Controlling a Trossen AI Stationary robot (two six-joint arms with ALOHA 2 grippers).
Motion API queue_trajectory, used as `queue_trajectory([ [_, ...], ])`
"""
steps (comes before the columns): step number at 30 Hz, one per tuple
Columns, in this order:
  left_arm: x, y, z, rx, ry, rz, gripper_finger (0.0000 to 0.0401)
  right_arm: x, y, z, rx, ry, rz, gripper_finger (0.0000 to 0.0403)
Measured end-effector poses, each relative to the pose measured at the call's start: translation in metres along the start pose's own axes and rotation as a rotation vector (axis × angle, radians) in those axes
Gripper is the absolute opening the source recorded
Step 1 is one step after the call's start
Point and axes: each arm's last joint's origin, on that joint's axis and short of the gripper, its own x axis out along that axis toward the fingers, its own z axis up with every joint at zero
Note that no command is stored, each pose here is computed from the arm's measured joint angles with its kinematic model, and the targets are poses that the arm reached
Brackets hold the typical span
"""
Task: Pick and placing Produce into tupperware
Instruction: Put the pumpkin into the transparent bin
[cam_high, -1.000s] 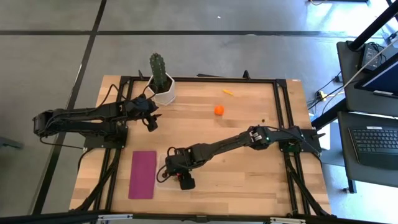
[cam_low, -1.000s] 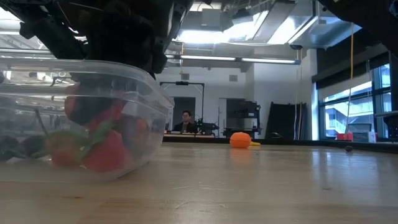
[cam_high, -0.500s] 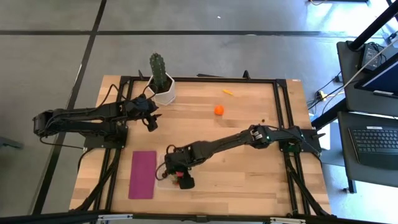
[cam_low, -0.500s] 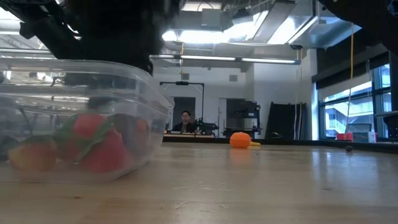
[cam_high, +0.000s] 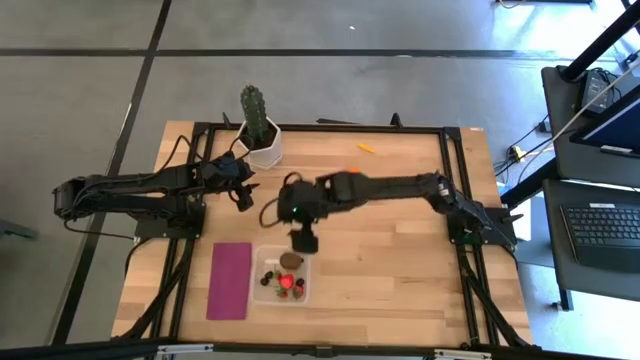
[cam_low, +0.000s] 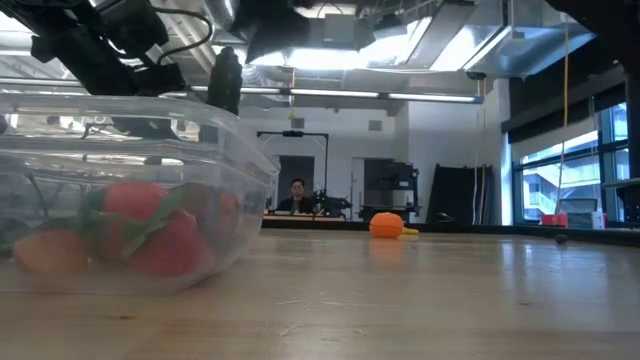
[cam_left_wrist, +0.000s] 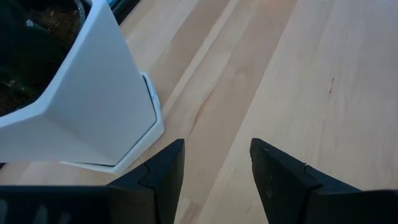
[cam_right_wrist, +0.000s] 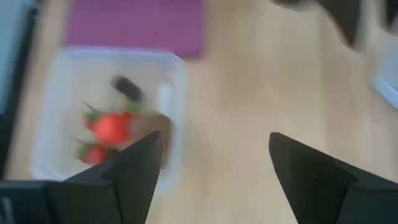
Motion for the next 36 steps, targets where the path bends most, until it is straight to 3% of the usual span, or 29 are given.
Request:
queue_trajectory([
  [18, 0.000, 0.000, -0.004, -0.020, 0.039, 0.002, 0.0176, -0.084, -0.055, -0.029, 0.093, 0.098, -0.211, 0.0294],
  [24, 0.000, 0.000, -0.004, -0.021, 0.036, 0.001, 0.0176, -0.109, -0.072, -0.055, 0.178, 0.095, -0.259, 0.0294],
  [28, 0.000, 0.000, -0.003, -0.021, 0.033, 0.001, 0.0176, -0.123, -0.081, -0.074, 0.216, 0.000, -0.327, 0.0294],
  [36, 0.000, 0.000, 0.000, -0.028, 0.002, 0.000, 0.0176, -0.113, -0.117, -0.124, 0.297, -0.091, -0.405, 0.0294],
])
